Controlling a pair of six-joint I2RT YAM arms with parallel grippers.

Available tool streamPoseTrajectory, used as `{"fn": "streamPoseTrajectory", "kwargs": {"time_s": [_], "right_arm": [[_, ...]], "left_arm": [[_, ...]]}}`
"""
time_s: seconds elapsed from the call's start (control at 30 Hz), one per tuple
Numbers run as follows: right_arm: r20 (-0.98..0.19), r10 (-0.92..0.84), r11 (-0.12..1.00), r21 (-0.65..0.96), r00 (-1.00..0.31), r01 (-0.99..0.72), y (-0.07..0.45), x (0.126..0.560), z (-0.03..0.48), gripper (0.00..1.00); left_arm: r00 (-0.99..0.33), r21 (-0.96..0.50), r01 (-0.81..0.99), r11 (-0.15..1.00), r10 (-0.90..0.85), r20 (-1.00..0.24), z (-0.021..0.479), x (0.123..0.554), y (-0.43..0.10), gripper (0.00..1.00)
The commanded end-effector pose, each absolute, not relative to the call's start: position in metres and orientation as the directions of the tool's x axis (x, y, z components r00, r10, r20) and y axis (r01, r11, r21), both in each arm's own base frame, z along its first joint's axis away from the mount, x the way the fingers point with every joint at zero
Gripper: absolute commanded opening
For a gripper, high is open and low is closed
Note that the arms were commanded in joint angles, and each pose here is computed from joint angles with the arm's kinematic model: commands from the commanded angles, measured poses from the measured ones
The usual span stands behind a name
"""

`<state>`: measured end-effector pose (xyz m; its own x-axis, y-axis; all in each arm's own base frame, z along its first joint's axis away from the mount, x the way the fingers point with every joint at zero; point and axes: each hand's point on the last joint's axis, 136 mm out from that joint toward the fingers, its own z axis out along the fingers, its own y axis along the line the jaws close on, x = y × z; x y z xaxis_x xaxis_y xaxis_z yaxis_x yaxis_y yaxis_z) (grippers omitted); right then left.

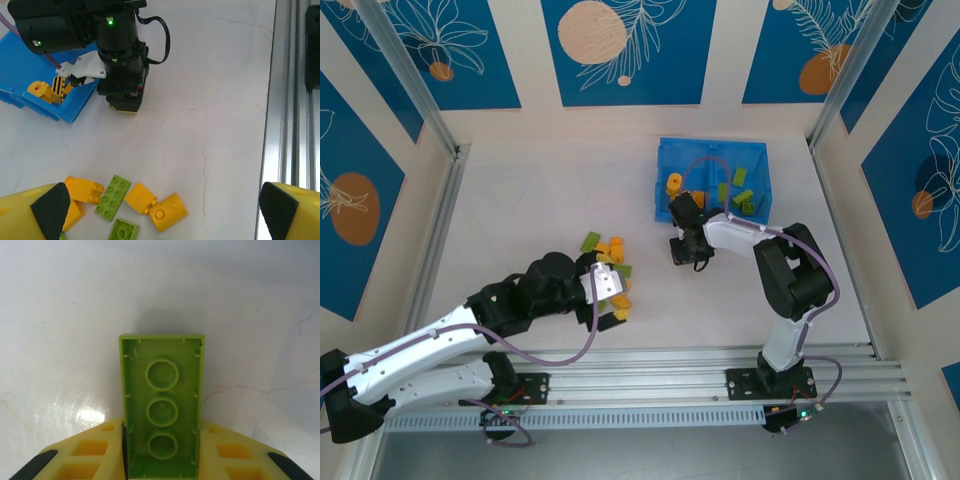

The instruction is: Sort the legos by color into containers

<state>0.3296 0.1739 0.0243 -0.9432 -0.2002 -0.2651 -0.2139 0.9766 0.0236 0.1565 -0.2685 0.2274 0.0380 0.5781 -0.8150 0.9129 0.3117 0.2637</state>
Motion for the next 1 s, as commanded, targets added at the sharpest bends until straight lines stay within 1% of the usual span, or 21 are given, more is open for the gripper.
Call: {"fn": "streamPoseTrajectory", "kwargs": {"time_s": [0.0,0.2,0.33,0.4,0.5,0.63,0.67,0.73,0.9,0.97], "right_arm": [[-0.345,-0.184,0.975,0.051,-0.920,-0.215,0.179,0.326,0.058,0.28],[-0.555,-0.103,0.971,0.122,-0.826,-0.203,0.174,0.322,0.137,0.28],[-0.692,0.048,0.975,0.191,-0.721,-0.118,0.144,0.336,0.192,0.29],[-0.717,0.151,0.968,0.246,-0.680,-0.045,0.121,0.353,0.209,0.31],[-0.703,0.271,0.949,0.311,-0.658,0.058,0.083,0.391,0.214,0.31],[-0.639,0.325,0.943,0.272,-0.697,0.190,0.044,0.452,0.189,0.29],[-0.626,0.330,0.942,0.267,-0.706,0.203,0.041,0.462,0.185,0.28],[-0.568,0.348,0.937,0.243,-0.746,0.252,0.032,0.488,0.158,0.29],[-0.475,0.408,0.911,0.273,-0.779,0.311,0.028,0.532,0.124,0.30],[-0.445,0.422,0.904,0.277,-0.790,0.327,0.027,0.541,0.115,0.35]], "left_arm": [[0.081,0.278,0.909,0.311,0.523,-0.849,0.243,0.156,-0.276,1.00],[0.095,0.278,0.898,0.341,0.466,-0.880,0.260,0.160,-0.281,1.00],[0.094,0.283,0.883,0.375,0.449,-0.888,0.268,0.166,-0.281,1.00],[0.091,0.287,0.872,0.396,0.445,-0.891,0.270,0.170,-0.280,1.00],[0.063,0.282,0.851,0.442,0.448,-0.892,0.269,0.179,-0.279,1.00],[-0.026,0.238,0.847,0.476,0.483,-0.875,0.259,0.184,-0.277,1.00],[-0.047,0.224,0.846,0.484,0.486,-0.873,0.258,0.184,-0.276,1.00],[-0.091,0.201,0.840,0.504,0.496,-0.864,0.253,0.184,-0.271,1.00],[-0.153,0.154,0.822,0.548,0.473,-0.868,0.249,0.182,-0.262,1.00],[-0.186,0.142,0.801,0.581,0.467,-0.865,0.247,0.185,-0.257,1.00]]}}
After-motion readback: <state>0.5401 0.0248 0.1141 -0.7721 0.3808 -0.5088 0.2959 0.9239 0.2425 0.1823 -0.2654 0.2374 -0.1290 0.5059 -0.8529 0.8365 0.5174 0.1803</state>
